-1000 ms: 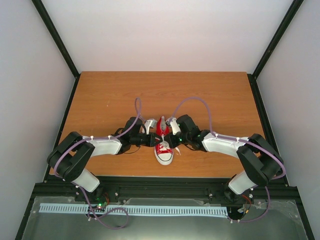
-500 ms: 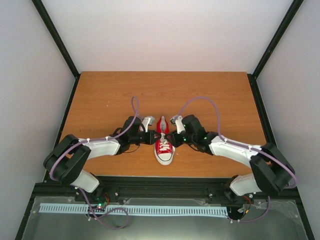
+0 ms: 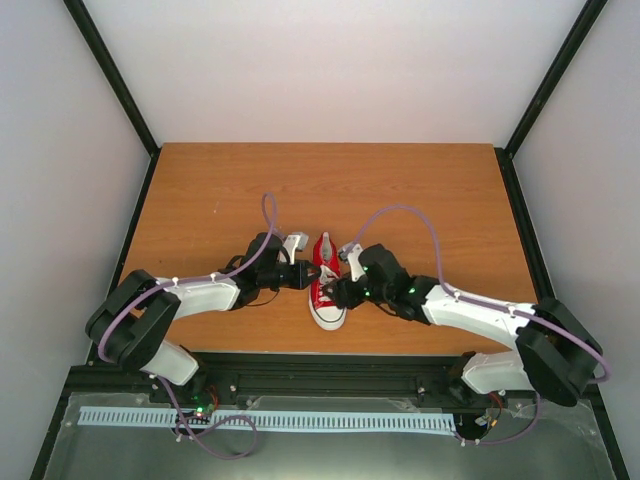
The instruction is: Tie the shoes
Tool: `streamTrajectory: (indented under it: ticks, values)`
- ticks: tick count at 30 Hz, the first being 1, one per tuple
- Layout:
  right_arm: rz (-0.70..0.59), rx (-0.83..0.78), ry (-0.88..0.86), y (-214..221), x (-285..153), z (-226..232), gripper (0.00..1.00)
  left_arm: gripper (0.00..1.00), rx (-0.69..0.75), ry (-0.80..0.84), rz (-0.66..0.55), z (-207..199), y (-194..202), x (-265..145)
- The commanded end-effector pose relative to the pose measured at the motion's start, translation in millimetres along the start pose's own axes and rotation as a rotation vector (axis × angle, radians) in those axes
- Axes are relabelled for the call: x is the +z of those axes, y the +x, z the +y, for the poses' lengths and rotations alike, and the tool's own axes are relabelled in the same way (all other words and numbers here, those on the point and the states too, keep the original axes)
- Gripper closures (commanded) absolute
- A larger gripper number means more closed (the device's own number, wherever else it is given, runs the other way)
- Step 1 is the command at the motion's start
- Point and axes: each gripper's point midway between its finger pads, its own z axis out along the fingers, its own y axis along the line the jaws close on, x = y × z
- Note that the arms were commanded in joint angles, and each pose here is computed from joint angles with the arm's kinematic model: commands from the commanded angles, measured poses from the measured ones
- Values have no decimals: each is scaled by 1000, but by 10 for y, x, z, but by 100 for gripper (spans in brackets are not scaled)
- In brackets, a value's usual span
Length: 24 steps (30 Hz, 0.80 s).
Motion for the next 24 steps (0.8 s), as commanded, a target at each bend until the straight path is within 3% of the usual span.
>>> streamTrajectory:
  ticks: [1,5,8,12,14,24]
  values:
    - [-3,-30,13,-44,134,149,30,99,-4,4,-21,-33,-65,-40]
    - [2,-44,46,-73,235,140,34,99,-4,4,-16,-30,-55,-32]
    - [2,-42,96,-107,277,69,43,99,-3,2,-14,-26,-52,-36]
    - [2,-37,178,-154,275,-57,82,99,-2,-15,-15,0,-44,-49]
    - [-15,-30,227,-219,243,-122,94,99,-1,-26,-14,23,-35,-58]
    - [-23,64,286,-340,248,-408,97,99,-12,-77,-30,179,-37,-179]
